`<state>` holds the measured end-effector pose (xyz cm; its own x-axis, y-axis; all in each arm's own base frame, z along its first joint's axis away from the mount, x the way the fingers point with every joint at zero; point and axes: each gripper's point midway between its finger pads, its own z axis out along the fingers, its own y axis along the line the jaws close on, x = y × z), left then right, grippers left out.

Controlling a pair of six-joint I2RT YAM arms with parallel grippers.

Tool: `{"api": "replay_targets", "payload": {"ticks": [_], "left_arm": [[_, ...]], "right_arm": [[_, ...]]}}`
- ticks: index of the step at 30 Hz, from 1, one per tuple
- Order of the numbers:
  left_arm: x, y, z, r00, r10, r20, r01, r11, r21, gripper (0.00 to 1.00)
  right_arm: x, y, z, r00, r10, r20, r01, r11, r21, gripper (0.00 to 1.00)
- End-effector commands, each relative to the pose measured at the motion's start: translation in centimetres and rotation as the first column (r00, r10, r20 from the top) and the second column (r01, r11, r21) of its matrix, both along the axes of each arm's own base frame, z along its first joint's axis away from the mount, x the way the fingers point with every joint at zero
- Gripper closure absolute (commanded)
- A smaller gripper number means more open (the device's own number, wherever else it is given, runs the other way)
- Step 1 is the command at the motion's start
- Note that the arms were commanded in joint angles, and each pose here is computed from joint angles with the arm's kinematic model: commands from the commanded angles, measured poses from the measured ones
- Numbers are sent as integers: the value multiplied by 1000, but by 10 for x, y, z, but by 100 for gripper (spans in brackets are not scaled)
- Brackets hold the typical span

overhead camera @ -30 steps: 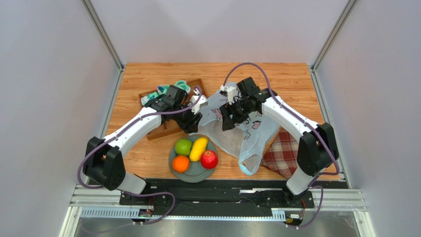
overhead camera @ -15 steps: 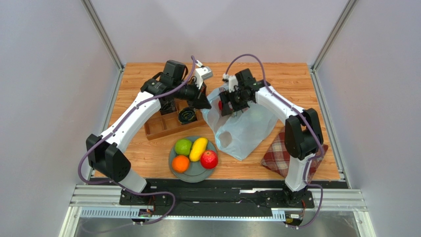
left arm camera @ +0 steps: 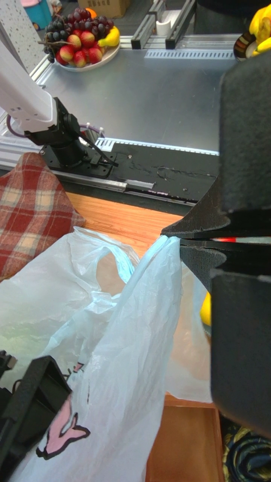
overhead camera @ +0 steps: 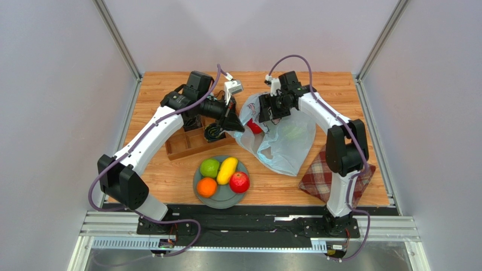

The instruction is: Take the fake fruits out of the plastic bag

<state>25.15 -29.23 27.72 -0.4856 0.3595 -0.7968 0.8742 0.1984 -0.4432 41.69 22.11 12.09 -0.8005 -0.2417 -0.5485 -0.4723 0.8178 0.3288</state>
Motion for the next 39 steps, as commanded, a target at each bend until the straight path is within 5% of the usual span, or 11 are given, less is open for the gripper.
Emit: {"api": "replay_targets", "payload": {"ticks": [1,5,11,17,21,34,39], "left_arm": [[-2,-2,4,1000,-15,10,15,1000,-15,100],[11,-4,4,1000,21,20,-21,1000,10,100],[29,-13,3,996,79,-31,-80,997,-10,100],[33,-22,17,995,59,-76,-64,996,-64,100],[32,-20,21,996,47,-79,-53,996,-77,100],[19,-8,14,997,41,-72,-45,997,-58,100],[18,-10,18,997,21,-74,-27,997,-78,100]], "right_arm": [[22,18,16,999,-17,50,16,1000,11,23],[-2,6,54,998,-16,62,16,1000,-14,22],[-88,7,53,972,218,84,-226,968,111,32],[-96,40,53,911,334,242,-361,929,79,76],[-60,50,40,941,277,193,-293,955,56,85],[6,61,17,963,184,196,-184,983,-18,82],[17,59,15,961,168,219,-165,986,-32,59]]}}
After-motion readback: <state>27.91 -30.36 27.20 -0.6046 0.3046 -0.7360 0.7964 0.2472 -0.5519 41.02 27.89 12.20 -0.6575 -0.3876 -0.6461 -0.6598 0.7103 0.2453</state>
